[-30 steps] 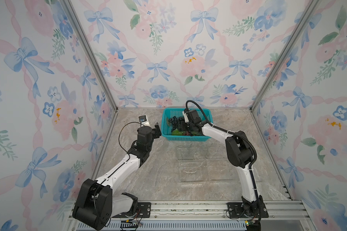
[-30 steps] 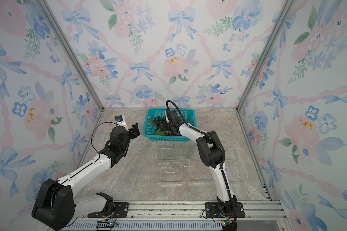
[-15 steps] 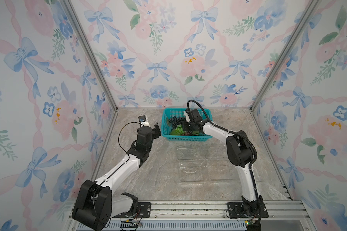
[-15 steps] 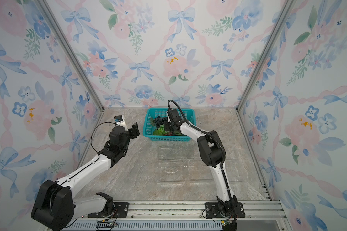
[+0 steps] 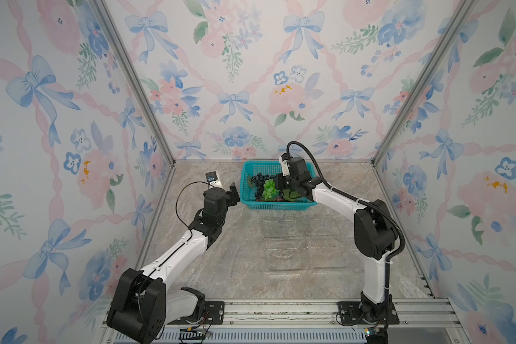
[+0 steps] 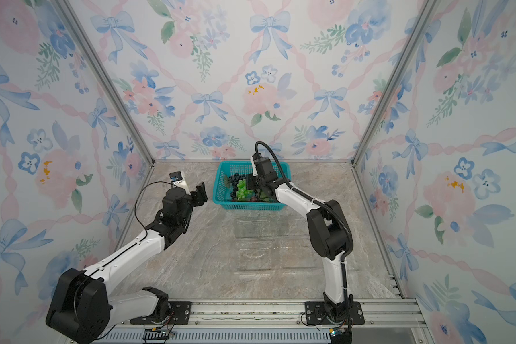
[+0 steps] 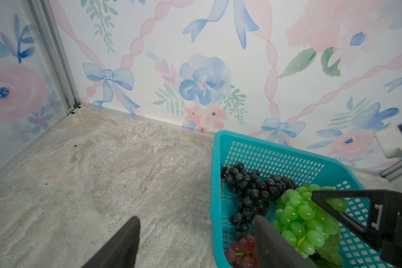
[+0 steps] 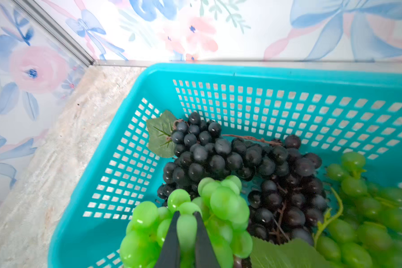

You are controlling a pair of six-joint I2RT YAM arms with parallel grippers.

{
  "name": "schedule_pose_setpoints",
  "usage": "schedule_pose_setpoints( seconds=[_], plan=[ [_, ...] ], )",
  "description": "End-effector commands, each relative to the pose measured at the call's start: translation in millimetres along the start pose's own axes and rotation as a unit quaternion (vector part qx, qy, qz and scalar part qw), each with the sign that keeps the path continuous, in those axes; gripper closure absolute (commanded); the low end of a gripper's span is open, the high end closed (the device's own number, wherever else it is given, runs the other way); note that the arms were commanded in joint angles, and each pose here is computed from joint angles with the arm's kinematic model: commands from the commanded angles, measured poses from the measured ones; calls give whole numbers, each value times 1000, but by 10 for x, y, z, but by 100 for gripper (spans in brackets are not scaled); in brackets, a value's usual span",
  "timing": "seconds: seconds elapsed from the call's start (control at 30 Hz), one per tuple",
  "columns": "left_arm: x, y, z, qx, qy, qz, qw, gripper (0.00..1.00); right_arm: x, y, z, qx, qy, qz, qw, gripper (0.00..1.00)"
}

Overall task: Pack grapes into containers
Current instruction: Pick up the grape from the basket.

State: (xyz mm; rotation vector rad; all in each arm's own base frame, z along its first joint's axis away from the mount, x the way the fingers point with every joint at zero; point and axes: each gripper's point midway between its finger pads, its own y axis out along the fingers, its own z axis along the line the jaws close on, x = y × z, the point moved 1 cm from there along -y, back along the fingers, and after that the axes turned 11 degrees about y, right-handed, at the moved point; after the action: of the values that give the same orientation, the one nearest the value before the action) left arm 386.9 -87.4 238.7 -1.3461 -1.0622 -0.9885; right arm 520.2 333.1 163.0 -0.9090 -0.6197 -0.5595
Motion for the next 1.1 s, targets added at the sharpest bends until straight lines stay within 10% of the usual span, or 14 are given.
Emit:
schedule_pose_setpoints(
  seconds=[0.0,1.07],
  plan=[
    [177,-50,-33,-8,-14,-17,1000,22,185,-145,106,20,-1,-26,999,94],
    [224,-110,-117,-38,-35,-18,998,22,181,-1678,704,49,-69,-79,993,96]
  ],
)
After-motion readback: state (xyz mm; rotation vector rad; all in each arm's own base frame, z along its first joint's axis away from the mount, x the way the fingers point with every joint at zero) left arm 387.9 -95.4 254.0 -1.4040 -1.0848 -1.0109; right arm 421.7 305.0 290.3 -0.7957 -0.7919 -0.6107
